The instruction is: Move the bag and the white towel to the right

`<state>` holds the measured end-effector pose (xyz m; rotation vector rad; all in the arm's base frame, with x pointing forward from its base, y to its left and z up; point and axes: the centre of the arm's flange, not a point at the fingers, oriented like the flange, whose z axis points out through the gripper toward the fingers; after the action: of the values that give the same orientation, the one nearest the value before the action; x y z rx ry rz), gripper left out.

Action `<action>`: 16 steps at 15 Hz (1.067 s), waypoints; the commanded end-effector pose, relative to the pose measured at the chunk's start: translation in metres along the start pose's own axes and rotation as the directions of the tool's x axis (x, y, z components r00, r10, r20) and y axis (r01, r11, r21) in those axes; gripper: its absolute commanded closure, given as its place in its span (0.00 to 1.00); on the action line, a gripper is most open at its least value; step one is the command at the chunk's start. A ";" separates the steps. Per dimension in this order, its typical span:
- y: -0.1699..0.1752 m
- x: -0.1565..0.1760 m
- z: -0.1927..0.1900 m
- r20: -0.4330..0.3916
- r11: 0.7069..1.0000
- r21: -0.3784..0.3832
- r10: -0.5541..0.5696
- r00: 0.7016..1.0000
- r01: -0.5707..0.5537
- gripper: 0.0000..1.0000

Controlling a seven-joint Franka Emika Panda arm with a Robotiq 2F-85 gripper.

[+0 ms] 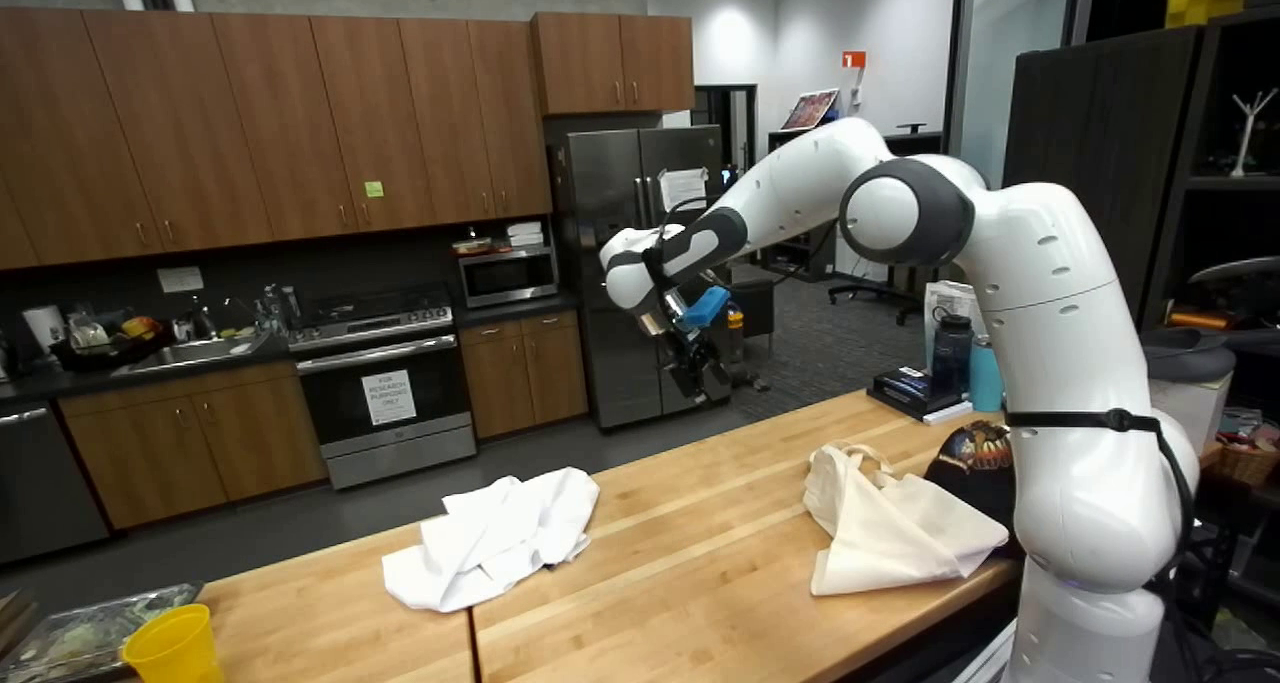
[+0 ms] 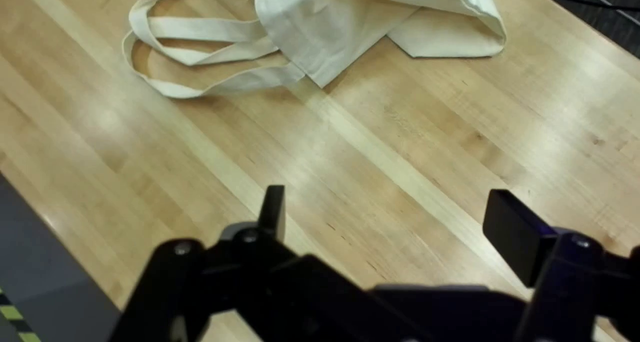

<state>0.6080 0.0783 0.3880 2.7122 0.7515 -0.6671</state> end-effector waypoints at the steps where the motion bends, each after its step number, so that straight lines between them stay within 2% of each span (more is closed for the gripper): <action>1: -0.021 0.021 -0.013 -0.023 0.980 -0.104 -0.173 0.985 0.170 0.00; 4: -0.040 0.049 -0.022 -0.071 0.936 -0.194 -0.313 0.947 0.294 0.00; 6: -0.047 0.068 -0.028 -0.185 0.918 -0.224 -0.370 0.911 0.327 0.00; 8: -0.048 0.086 -0.032 -0.285 0.945 -0.183 -0.315 0.905 0.271 0.00; 11: -0.053 0.101 -0.026 -0.343 0.957 -0.169 -0.283 0.896 0.237 0.00; 14: -0.056 0.110 -0.017 -0.345 0.953 -0.223 -0.276 0.897 0.208 0.00; 15: -0.055 0.112 -0.011 -0.272 0.953 -0.224 -0.260 0.926 0.202 0.00; 16: -0.051 0.111 -0.006 -0.219 0.951 -0.230 -0.258 0.941 0.207 0.00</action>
<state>0.6632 0.1739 0.3398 2.6305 1.2046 -0.1608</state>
